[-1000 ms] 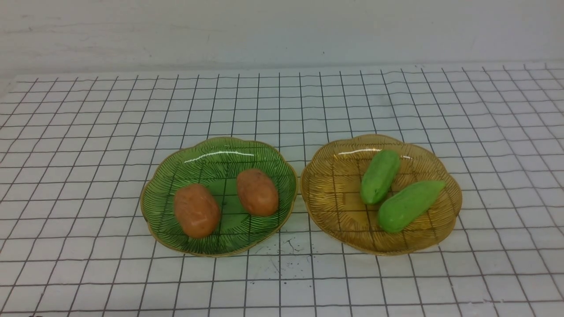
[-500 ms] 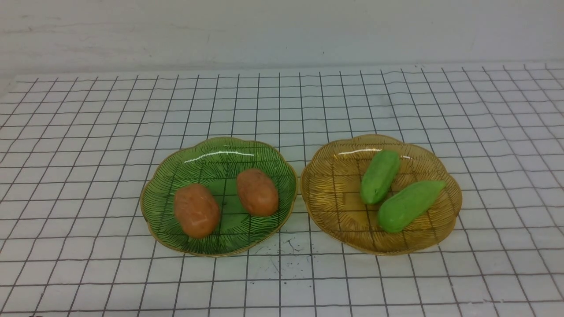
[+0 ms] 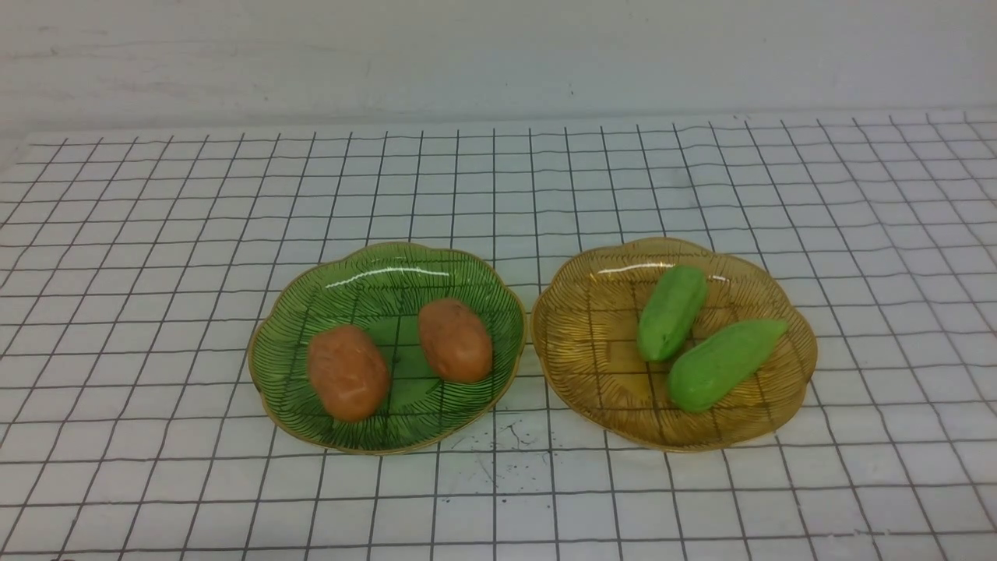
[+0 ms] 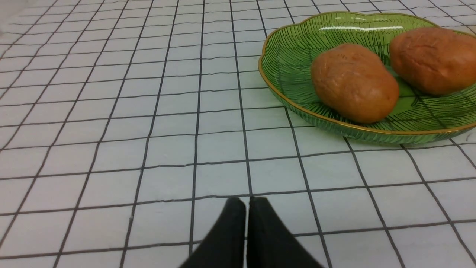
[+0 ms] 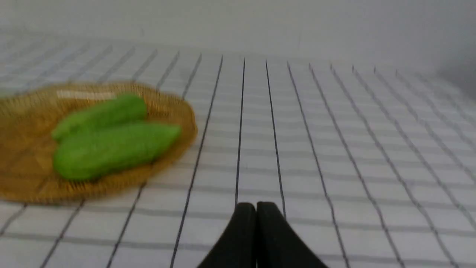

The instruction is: Put different types of vegetables on the plate.

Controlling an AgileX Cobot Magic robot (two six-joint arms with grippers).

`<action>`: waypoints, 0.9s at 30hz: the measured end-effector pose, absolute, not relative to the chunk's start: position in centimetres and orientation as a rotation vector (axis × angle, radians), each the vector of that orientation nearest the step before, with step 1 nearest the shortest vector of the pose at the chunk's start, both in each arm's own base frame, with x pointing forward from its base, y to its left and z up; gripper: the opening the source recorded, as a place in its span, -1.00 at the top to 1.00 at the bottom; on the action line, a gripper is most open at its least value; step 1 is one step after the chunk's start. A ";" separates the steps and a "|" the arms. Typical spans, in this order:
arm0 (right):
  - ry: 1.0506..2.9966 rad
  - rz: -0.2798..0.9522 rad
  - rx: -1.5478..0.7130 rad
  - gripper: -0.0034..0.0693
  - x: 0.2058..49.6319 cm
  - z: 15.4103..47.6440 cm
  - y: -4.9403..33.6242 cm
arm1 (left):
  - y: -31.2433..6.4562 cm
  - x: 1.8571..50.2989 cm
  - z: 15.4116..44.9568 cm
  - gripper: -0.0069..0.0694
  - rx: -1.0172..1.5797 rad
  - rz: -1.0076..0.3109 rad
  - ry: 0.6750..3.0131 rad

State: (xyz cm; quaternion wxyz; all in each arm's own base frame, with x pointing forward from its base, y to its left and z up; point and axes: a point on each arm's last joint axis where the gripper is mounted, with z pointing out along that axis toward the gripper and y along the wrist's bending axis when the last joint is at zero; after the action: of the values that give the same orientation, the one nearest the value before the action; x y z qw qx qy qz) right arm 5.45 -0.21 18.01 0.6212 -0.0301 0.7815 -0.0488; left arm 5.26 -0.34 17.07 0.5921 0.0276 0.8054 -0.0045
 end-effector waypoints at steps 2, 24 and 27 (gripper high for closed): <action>1.791 -0.103 -0.061 0.94 5.4 18.0 -0.2 | -0.3 5.3 17.1 0.84 0.064 -0.011 1.874; 1.792 -0.093 -0.051 0.94 5.4 18.0 -0.2 | -0.3 5.3 17.1 0.84 0.064 -0.011 1.874; 1.792 -0.093 -0.051 0.94 5.4 18.0 -0.2 | -0.3 5.3 17.1 0.84 0.064 -0.011 1.874</action>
State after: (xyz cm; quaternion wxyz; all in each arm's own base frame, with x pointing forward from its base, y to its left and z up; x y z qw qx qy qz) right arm 5.45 -0.17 18.02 0.6235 -0.0223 0.7805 -0.0404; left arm 5.26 -0.34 17.06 0.5918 0.0275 0.8056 -0.0046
